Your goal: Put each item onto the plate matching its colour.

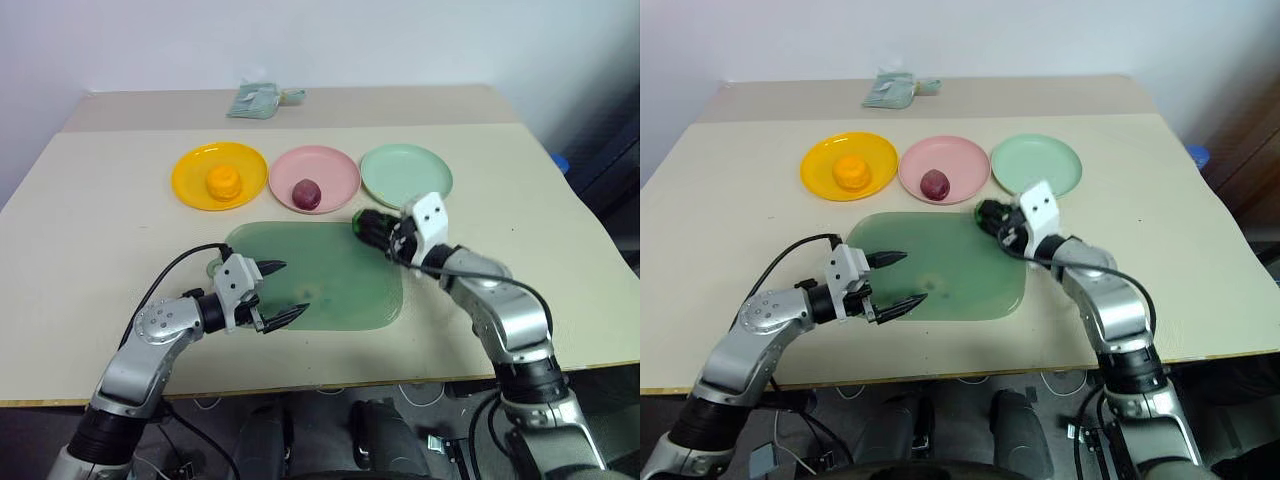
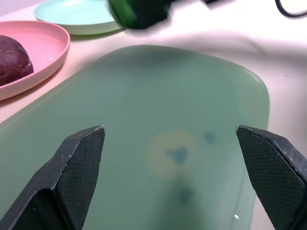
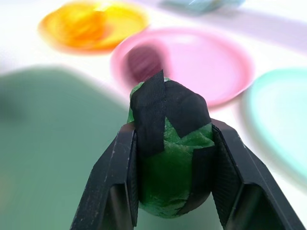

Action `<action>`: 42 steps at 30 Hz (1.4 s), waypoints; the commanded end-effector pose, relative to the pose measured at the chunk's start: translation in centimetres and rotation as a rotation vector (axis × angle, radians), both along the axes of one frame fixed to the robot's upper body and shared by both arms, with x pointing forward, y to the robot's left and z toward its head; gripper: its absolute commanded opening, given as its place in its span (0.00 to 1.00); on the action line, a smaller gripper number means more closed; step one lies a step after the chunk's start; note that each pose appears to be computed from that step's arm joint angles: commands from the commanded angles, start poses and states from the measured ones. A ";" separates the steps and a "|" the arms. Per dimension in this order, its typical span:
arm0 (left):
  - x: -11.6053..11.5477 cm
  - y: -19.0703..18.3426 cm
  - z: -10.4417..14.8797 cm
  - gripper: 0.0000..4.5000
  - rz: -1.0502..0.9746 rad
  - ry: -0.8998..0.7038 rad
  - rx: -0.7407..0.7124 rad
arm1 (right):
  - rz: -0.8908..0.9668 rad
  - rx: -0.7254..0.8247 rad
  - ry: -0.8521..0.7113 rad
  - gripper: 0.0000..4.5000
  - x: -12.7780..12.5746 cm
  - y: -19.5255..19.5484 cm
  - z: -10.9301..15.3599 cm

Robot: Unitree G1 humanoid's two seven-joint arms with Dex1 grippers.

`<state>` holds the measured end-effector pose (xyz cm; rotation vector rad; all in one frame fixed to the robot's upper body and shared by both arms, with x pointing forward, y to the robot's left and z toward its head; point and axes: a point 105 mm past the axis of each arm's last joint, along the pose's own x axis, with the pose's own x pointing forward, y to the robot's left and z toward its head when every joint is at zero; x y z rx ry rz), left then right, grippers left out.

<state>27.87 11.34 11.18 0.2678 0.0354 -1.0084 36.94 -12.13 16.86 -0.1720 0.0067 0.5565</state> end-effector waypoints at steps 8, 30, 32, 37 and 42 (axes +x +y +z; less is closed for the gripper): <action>0.7 -0.1 2.0 1.00 0.043 -0.066 -0.054 | -0.379 -0.002 0.035 0.39 9.3 -5.4 0.6; 1.5 6.7 2.9 1.00 0.365 -0.095 -0.073 | 0.126 -0.212 -0.204 0.89 -0.3 -5.5 1.6; 0.9 9.2 2.5 1.00 0.428 -0.084 -0.042 | 0.232 -0.181 -0.128 0.89 -3.4 -5.4 0.7; -0.1 11.8 1.9 1.00 0.483 -0.062 0.010 | 0.274 -0.160 -0.021 0.89 -6.2 -6.1 -0.5; -0.6 12.8 1.6 1.00 0.503 -0.052 0.032 | 0.235 -0.125 -0.001 0.89 -6.1 -6.2 -0.9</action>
